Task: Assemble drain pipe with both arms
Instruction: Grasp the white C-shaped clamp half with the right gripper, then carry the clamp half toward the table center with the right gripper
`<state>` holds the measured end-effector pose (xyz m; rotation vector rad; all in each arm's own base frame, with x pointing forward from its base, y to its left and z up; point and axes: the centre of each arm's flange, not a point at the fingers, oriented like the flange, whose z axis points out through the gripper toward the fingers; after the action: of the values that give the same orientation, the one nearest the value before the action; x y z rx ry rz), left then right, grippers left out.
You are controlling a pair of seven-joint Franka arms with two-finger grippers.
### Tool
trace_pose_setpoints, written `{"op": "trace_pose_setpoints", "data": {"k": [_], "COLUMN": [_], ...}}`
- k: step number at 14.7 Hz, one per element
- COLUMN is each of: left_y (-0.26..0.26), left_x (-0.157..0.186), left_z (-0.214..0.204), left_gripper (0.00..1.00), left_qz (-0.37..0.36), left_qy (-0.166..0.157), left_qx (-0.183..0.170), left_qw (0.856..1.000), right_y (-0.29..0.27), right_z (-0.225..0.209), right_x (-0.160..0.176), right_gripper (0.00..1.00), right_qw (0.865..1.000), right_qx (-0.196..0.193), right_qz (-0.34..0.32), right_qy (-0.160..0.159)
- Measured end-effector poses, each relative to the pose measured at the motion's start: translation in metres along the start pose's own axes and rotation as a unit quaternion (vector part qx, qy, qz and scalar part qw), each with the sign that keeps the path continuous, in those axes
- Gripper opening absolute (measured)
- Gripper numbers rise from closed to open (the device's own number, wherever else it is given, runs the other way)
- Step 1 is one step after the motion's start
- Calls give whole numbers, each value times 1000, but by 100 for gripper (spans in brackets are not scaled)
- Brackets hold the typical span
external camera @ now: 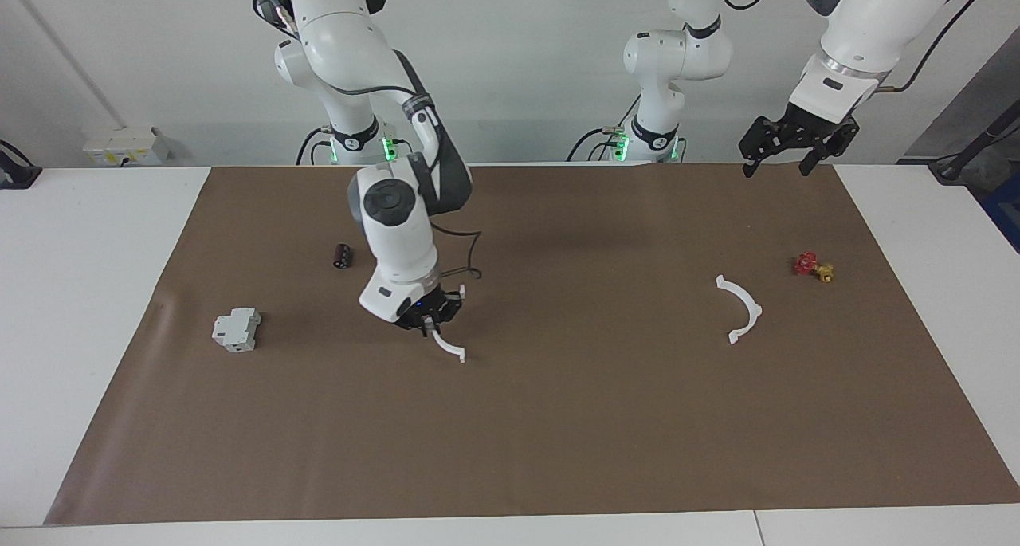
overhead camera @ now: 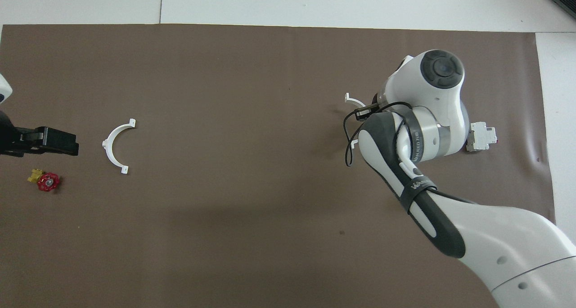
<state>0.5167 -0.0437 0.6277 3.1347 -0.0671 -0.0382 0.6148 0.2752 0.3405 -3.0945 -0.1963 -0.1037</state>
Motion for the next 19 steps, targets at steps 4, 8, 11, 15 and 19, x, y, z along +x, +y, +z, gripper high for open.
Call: {"op": "trace_pose_setpoints", "data": {"k": [4, 8, 11, 15, 19], "left_y": [0, 0, 0, 0, 0], "left_x": [0, 0, 0, 0, 0], "left_z": [0, 0, 0, 0, 0], "left_gripper": [100, 100, 100, 100, 100], "left_qz": [0, 0, 0, 0, 0], "left_qy": [0, 0, 1, 1, 2], "left_qx": [0, 0, 0, 0, 0], "left_qw": [1000, 1000, 1000, 1000, 1000], "right_y": [-67, -81, -89, -93, -92], "right_z": [15, 19, 25, 43, 46], "right_x": [-20, -25, -31, -40, -42], "right_gripper": [21, 21, 21, 21, 21], "right_qw": [1000, 1000, 1000, 999, 999], "right_qx": [0, -12, -14, -11, -11], "right_qz": [14, -6, -14, -21, -22], "right_qy": [13, 23, 20, 26, 27]}}
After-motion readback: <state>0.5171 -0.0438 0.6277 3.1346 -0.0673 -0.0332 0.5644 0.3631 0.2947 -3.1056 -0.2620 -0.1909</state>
